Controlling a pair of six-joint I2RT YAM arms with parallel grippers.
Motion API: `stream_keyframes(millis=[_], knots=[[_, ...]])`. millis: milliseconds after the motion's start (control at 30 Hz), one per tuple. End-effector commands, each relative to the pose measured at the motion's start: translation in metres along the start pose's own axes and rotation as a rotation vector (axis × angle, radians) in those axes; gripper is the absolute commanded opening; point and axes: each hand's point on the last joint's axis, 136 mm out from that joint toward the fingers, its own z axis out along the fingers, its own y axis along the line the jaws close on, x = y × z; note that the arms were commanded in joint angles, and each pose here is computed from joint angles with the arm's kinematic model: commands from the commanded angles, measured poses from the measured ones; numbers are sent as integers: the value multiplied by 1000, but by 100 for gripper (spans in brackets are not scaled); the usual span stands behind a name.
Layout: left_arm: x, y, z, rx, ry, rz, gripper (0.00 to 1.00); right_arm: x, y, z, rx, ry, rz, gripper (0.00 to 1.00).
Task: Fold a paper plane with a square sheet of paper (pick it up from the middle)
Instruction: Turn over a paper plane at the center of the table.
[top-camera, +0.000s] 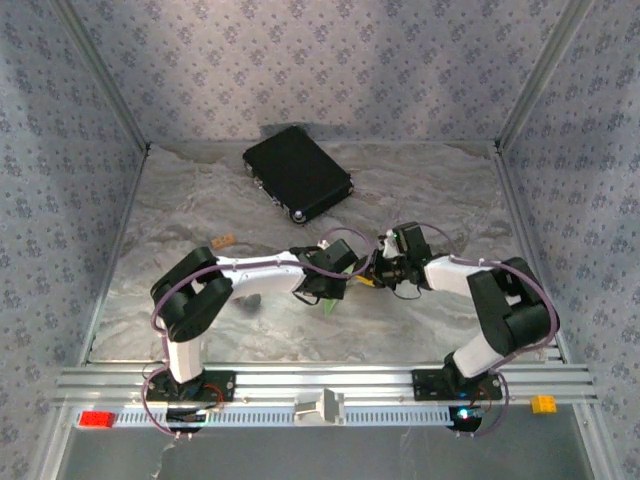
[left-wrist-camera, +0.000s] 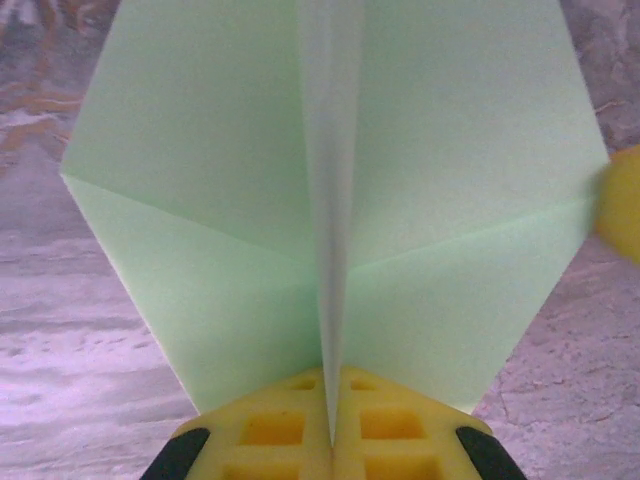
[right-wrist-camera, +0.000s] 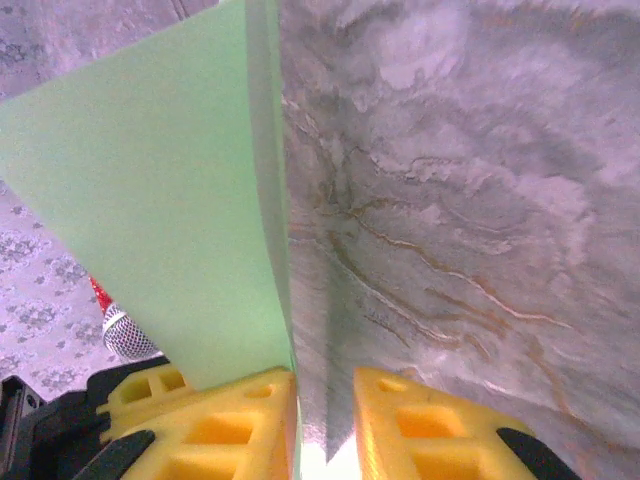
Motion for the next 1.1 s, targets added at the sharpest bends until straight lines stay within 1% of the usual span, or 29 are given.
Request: stream_keyframes(millis=[0,100,300,1067], knots=[[-6,13,-14,-99,-30,-38,0,0,-12,-16,80,-20,-23,25],[-7,18,-16,-135,-33,-54,0,-1,-15,-24,95,-38,-24,26],[-2,21,-9,-176,0,-68,0,0,-18,-25,92,-40,-8,26],[11,28,11,-210,50,-75,8,0,-23,-23,101,-39,1,28]])
